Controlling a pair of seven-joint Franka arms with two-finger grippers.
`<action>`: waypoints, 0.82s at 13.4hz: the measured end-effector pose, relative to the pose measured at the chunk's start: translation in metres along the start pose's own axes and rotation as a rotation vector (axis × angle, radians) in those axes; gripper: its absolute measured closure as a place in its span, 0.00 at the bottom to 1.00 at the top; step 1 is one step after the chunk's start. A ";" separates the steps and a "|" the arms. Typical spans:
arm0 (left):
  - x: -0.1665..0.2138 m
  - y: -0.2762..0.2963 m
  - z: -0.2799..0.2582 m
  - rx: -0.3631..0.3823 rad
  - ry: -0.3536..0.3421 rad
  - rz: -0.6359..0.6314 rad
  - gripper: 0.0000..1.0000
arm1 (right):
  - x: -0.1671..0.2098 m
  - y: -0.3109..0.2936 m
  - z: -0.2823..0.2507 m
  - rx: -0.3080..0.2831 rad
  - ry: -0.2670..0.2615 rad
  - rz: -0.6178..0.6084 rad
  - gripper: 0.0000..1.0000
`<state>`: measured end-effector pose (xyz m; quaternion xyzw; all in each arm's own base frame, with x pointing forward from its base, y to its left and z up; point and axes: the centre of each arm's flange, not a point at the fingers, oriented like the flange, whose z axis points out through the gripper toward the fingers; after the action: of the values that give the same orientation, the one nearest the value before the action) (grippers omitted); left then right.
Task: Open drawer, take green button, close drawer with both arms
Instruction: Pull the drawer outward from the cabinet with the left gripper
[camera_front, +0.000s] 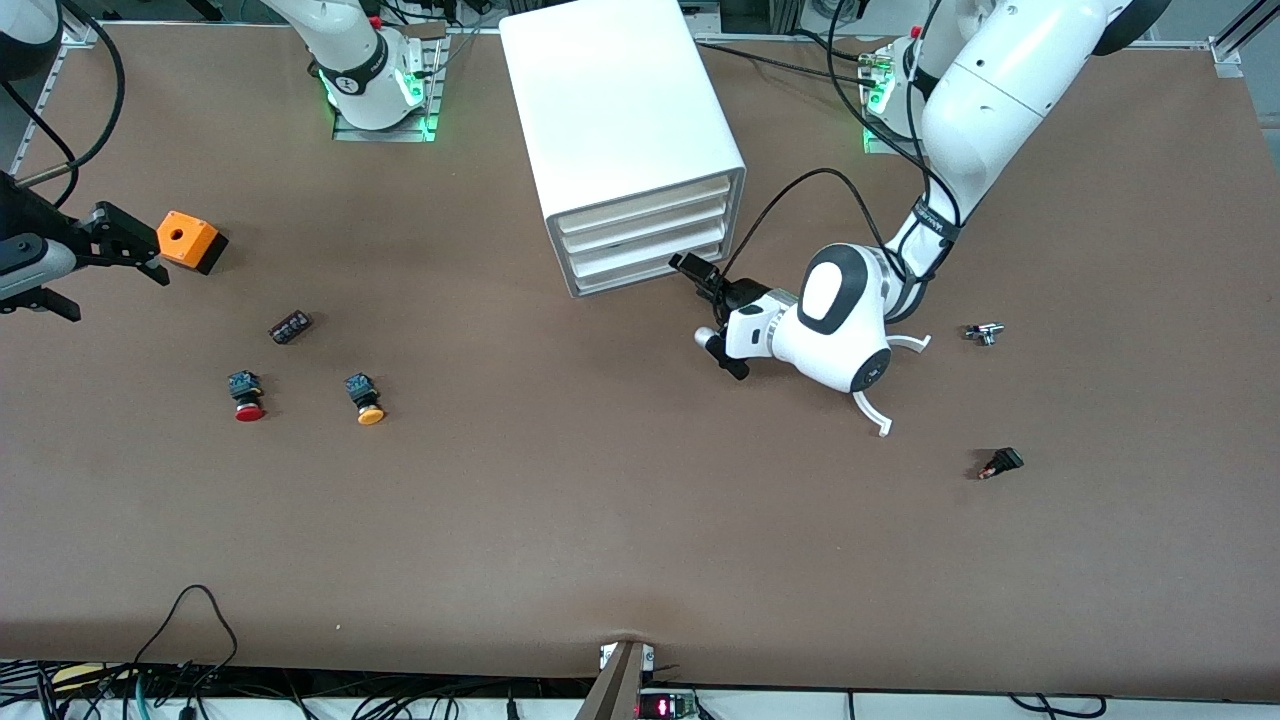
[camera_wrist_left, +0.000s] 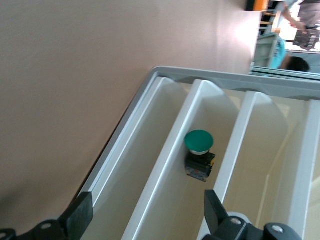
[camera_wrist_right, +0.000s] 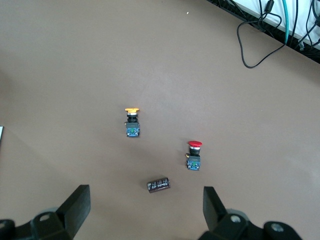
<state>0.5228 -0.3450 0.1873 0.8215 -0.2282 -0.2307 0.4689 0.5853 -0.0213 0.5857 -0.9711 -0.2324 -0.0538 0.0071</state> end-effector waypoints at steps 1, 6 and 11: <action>0.000 -0.005 0.005 -0.017 0.001 0.023 0.03 | 0.000 0.000 0.000 0.000 0.000 0.000 0.00; -0.003 -0.040 0.034 -0.109 -0.003 0.066 0.07 | 0.000 0.000 0.000 0.000 0.000 0.000 0.00; -0.003 -0.026 0.059 -0.178 -0.020 0.061 0.23 | 0.000 0.000 0.000 0.000 0.000 0.000 0.00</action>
<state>0.4897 -0.3702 0.1380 0.7670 -0.2365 -0.2439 0.5444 0.5853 -0.0213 0.5857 -0.9711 -0.2324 -0.0539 0.0071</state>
